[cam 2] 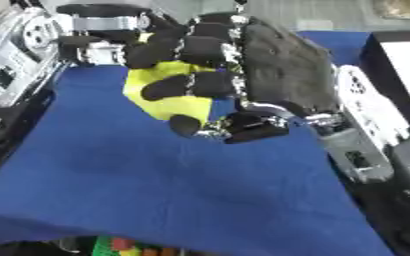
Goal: Pick up the objects with one hand, pass them to the other hand, and then place them into the box on the other side of the table.
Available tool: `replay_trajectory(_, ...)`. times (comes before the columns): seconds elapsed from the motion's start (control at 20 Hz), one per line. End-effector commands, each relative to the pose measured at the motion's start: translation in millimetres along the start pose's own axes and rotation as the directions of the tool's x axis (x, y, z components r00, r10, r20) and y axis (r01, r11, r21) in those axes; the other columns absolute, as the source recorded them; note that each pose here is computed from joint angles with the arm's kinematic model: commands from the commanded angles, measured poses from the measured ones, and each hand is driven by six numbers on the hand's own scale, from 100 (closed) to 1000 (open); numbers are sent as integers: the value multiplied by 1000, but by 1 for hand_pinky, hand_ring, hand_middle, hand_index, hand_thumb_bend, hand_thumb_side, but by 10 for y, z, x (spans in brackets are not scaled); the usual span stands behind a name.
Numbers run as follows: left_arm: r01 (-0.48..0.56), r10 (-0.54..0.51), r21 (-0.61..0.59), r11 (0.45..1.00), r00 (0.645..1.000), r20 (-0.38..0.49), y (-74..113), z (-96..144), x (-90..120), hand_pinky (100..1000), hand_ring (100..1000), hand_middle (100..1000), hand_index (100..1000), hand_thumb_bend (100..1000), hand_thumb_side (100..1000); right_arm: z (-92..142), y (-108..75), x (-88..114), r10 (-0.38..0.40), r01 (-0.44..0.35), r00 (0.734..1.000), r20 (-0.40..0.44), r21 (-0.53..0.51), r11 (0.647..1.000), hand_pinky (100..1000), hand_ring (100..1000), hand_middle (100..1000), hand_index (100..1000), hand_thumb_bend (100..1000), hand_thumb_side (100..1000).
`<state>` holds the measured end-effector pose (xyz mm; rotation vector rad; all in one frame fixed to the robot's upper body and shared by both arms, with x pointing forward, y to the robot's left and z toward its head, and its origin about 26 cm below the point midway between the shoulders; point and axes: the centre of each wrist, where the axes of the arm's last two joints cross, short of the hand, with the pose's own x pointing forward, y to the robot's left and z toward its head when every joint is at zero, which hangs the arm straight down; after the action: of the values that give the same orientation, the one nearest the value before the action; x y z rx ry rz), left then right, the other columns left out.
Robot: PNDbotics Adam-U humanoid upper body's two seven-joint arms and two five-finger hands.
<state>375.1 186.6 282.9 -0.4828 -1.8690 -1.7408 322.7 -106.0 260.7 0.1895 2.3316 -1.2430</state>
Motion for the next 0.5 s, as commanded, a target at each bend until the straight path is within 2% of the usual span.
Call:
replay_trajectory(0.05,47,-42,138,989,998,-43,246,422,108,800,685,649,810,134,1000,99,-165,-92,21,-22,998,-51,-16,1000,528,522,737,787,100,100)
replay_trajectory(0.25,73,-55,322,944,996,-63,366,804,180,800,685,650,811,136,1000,220,-328,-148,27,-30,992,-120,-23,999,532,524,729,794,100,100)
replay_trajectory(0.5,89,-48,537,839,995,-88,391,1278,274,794,677,643,808,136,1000,497,-620,-229,59,-66,964,-260,-18,998,543,532,700,815,100,100)
